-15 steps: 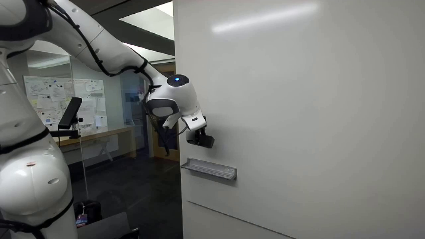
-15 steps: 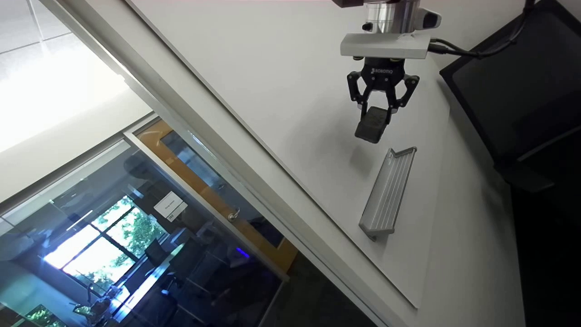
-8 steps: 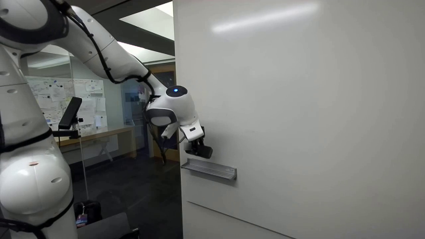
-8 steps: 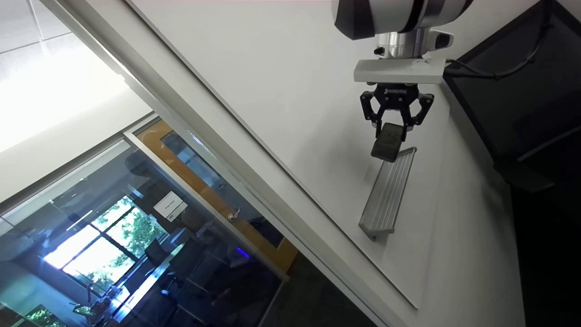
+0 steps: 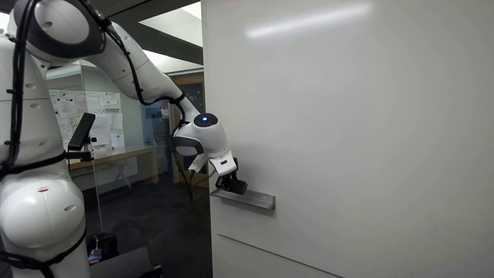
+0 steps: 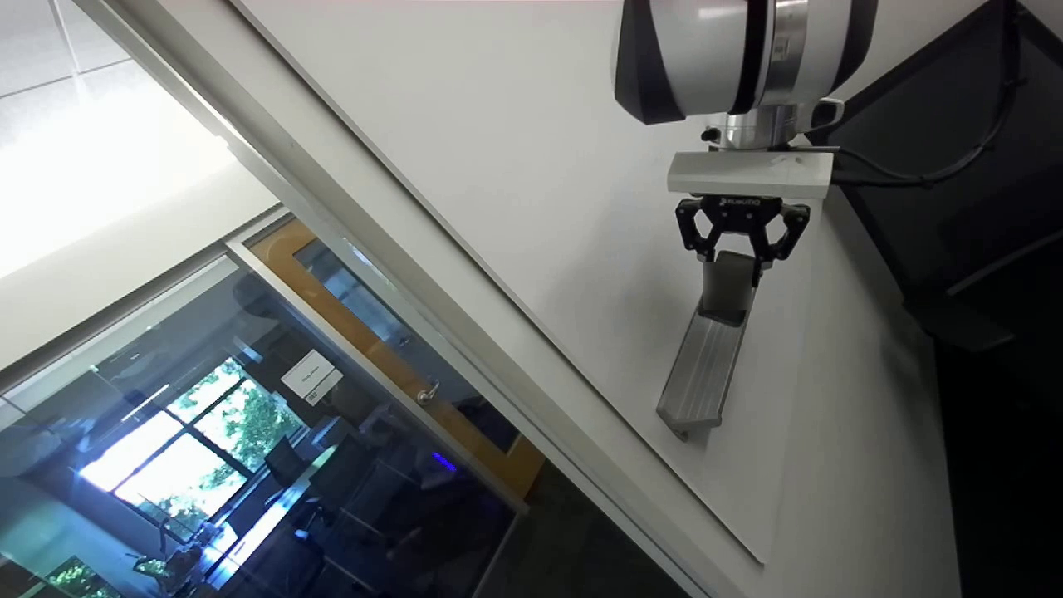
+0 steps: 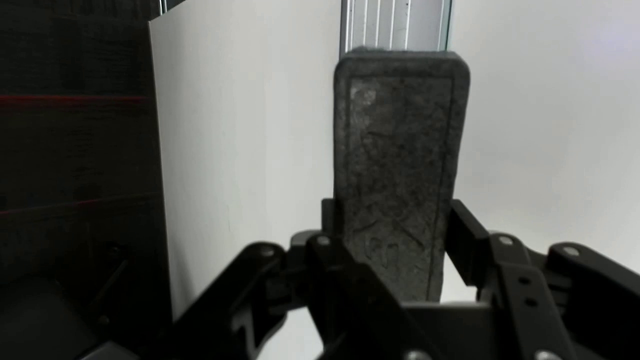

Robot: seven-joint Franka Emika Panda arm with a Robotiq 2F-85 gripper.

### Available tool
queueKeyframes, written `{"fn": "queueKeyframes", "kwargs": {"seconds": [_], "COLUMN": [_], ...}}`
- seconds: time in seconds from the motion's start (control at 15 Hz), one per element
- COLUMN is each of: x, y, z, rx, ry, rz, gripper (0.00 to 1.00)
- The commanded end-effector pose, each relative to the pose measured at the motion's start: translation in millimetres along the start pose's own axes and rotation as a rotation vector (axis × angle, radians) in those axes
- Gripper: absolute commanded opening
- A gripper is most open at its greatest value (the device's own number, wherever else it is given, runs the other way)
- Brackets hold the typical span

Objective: Take the eraser and rub off the contents on the whiteboard

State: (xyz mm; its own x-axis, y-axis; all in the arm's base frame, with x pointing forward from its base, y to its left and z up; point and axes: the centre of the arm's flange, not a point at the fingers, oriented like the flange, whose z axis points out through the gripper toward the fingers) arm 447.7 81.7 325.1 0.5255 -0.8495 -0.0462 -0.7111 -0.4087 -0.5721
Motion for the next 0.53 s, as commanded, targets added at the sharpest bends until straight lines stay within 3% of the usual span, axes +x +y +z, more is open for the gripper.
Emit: {"fn": "queueKeyframes", "kwargs": {"seconds": [0.0,0.47], "x": [5.1,15.5], "y": [-0.6,-8.8], "z": [28.6,64.8], "rx": [0.012,-0.008], "ry": [0.019,0.031], "rz": [-0.015,0.003], "gripper": [0.28,0.28]}}
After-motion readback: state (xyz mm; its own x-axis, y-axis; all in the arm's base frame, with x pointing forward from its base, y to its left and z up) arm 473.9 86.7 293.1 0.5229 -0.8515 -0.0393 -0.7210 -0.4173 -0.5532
